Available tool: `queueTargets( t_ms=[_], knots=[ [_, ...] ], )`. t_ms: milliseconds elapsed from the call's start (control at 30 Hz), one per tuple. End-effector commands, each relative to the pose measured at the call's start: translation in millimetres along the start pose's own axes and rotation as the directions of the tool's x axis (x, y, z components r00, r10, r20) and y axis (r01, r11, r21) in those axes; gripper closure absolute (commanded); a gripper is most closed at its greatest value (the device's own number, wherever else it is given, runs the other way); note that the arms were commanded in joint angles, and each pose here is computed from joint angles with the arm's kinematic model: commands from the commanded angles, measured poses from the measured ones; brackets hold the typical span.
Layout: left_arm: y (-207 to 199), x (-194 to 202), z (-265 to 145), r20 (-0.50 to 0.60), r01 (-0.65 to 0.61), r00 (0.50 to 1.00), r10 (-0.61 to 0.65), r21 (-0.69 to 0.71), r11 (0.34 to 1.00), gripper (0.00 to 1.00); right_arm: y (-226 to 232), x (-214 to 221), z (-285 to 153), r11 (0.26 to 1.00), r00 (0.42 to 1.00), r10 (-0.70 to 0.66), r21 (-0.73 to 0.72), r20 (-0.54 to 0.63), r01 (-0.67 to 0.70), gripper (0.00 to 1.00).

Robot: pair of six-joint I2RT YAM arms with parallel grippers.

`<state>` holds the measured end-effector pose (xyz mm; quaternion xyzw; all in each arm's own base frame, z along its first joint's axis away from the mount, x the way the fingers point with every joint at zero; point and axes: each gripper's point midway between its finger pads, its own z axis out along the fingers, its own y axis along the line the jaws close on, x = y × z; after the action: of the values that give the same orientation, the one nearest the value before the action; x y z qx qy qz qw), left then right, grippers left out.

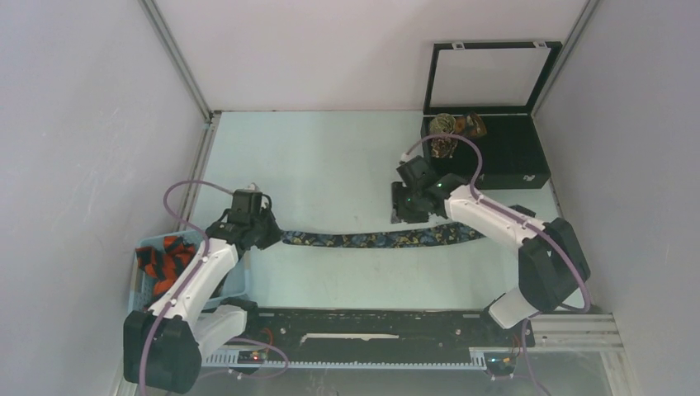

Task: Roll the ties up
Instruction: Roll the tie at the center of the board.

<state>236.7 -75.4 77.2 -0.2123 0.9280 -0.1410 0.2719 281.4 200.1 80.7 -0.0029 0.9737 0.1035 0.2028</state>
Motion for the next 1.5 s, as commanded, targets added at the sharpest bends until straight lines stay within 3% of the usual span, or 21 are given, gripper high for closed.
queueTargets(
  t_ms=[0,233,333,467,600,1467],
  knots=[
    [0.8,-9.9,-5.8,0.055,0.057,0.997,-0.056,-0.010,0.998,1.00,104.8,-14.9,-37.4,0.931,0.993,-0.030,-0.358,0.117,0.070,0.53],
    [0.7,-12.4,-10.9,0.040,0.025,0.999,-0.024,-0.027,0.999,1.00,201.1,12.6,-39.0,0.755,0.994,-0.086,-0.646,0.065,0.107,0.63],
    [-0.3,-13.0,-10.5,0.034,0.029,0.999,-0.028,-0.029,0.999,1.00,222.9,23.6,-25.4,0.726,0.992,-0.124,-0.680,0.020,0.104,0.70],
    [-3.1,-11.6,-10.3,0.015,0.047,0.999,-0.047,-0.026,0.999,1.00,245.3,34.1,-5.8,0.705,0.987,-0.157,-0.703,-0.025,0.094,0.88],
    [-3.9,-6.8,-8.4,-0.014,0.058,0.998,-0.059,-0.028,0.998,1.00,258.0,38.6,11.5,0.705,0.984,-0.170,-0.704,-0.051,0.085,1.00],
    [-43.0,4.4,-8.2,-0.105,0.047,0.993,-0.044,0.032,0.998,1.00,270.4,60.1,78.6,0.753,0.967,-0.208,-0.655,-0.145,0.064,1.00]
  ],
)
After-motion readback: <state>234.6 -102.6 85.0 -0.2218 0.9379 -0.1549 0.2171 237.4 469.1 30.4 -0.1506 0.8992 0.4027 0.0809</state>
